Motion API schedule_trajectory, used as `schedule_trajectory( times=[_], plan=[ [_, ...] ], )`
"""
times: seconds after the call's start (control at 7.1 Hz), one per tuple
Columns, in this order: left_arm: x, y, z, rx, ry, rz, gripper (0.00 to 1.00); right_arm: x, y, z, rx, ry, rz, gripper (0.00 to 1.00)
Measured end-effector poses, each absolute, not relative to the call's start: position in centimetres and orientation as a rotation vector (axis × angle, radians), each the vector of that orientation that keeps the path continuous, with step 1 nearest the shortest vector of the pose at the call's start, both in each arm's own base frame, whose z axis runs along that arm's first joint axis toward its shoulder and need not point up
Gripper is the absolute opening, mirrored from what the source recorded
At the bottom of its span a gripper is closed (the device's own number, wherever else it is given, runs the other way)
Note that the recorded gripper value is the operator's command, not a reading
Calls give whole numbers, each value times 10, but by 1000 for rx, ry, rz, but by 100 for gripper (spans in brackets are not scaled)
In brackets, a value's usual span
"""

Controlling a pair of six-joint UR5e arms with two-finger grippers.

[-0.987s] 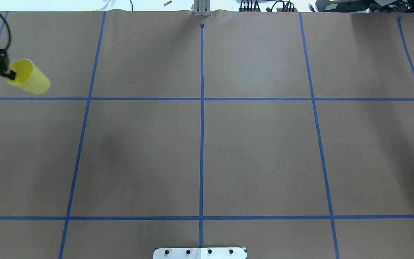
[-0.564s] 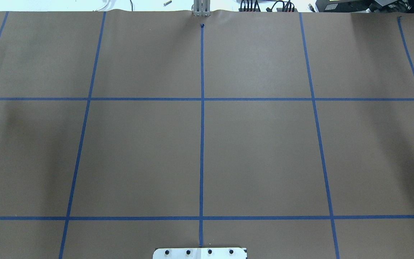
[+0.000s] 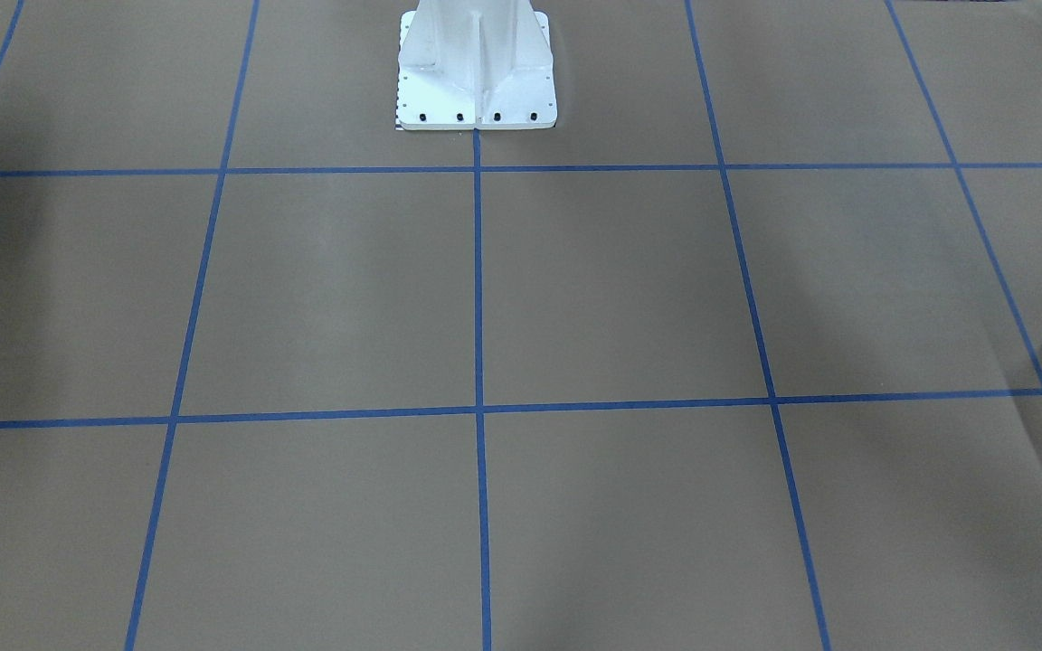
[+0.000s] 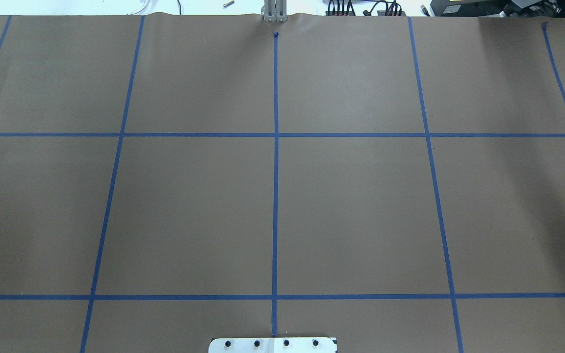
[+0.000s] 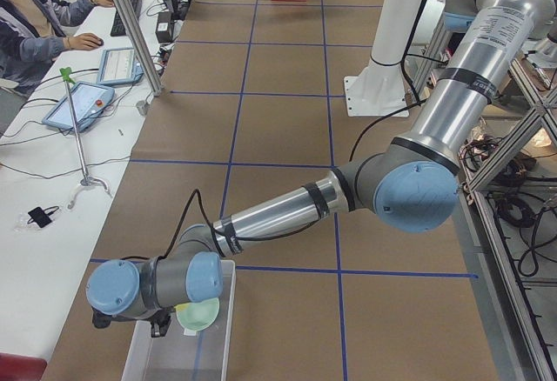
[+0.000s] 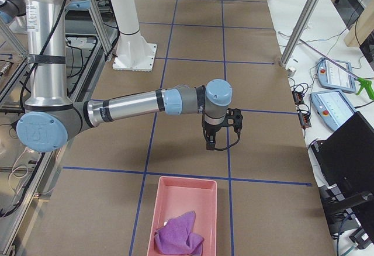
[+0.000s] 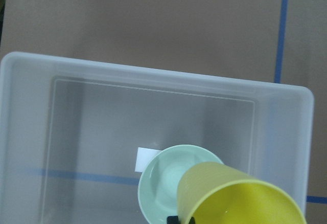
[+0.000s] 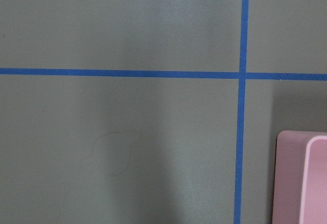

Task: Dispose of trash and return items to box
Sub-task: 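Lower the yellow cup into the clear bin and release it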

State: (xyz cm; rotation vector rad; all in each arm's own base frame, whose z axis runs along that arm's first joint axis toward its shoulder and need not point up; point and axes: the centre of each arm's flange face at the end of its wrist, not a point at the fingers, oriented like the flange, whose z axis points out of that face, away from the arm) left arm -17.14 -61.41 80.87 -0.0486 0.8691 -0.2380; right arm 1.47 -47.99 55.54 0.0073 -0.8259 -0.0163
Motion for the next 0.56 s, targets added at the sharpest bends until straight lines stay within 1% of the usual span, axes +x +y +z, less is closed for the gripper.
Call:
schedule_trajectory(
  times=[0.14,0.56],
  plan=[
    [-174,-604,827,-48,830,-283,0,15,-480,555,8,-826,-17,100],
    [-173,-585,854,-84,792,-351,0,15,-480,555,9,-824,-17,100]
  ],
)
